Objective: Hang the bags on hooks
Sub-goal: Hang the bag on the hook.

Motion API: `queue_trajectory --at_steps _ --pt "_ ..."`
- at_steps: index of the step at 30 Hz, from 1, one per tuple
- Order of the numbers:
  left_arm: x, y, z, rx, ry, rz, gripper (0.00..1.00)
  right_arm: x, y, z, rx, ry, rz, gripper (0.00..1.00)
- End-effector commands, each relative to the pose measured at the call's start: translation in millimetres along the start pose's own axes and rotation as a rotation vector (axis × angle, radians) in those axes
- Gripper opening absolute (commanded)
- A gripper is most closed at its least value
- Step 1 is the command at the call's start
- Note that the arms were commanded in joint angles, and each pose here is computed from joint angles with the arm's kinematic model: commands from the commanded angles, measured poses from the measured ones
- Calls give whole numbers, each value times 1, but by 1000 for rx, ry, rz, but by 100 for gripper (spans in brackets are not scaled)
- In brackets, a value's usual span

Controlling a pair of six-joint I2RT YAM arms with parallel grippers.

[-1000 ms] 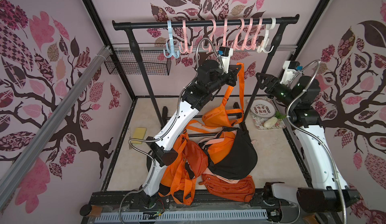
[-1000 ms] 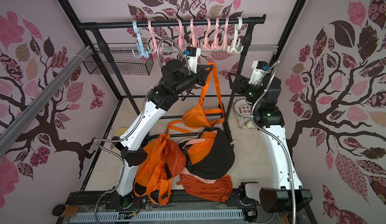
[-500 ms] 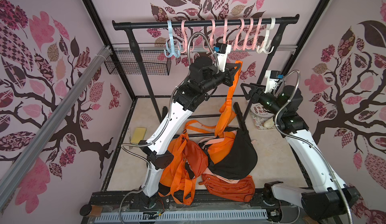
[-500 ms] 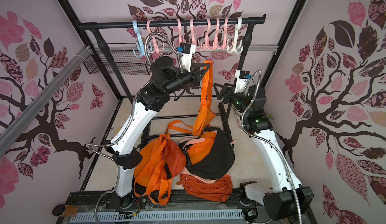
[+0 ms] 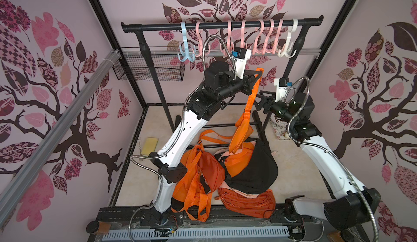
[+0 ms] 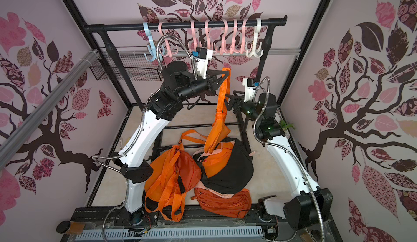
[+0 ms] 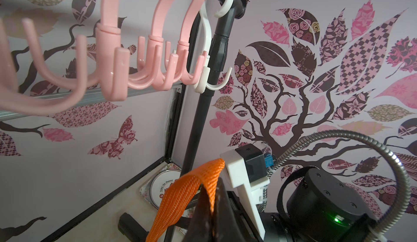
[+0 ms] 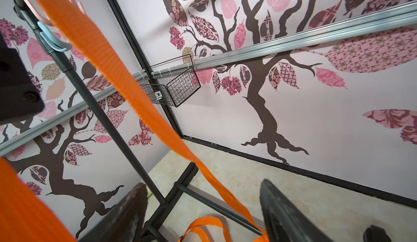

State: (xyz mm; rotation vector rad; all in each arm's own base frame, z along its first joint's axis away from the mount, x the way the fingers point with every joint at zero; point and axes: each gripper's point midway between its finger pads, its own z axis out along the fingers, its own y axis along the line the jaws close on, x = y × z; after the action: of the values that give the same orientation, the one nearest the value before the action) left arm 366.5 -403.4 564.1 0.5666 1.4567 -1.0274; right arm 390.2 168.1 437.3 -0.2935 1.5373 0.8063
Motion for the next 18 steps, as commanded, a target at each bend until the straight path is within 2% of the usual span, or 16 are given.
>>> queue_trajectory --at_steps 1,2,6,9,11,15,18 --pt "-17 -12 -13 37 -29 -7 0 -4 -3 11 -7 -24 -50 78" --pt "-17 -15 -14 44 -29 -9 0 -4 -7 12 11 -22 -57 72" --pt "-20 -14 -18 34 -30 2 0 -12 -20 1 119 -68 -88 25" --pt "-24 -5 -20 -3 -41 11 0 -18 -31 -18 232 -118 -110 7" --pt "-25 0 -20 -3 -46 -12 0 -22 -28 -29 246 -152 -118 0" --pt "-26 -1 -19 18 -51 -31 0 -36 -23 -42 267 -191 -135 0" --pt "-25 5 -16 7 -49 -37 0 -63 -28 -66 381 -275 -122 0"
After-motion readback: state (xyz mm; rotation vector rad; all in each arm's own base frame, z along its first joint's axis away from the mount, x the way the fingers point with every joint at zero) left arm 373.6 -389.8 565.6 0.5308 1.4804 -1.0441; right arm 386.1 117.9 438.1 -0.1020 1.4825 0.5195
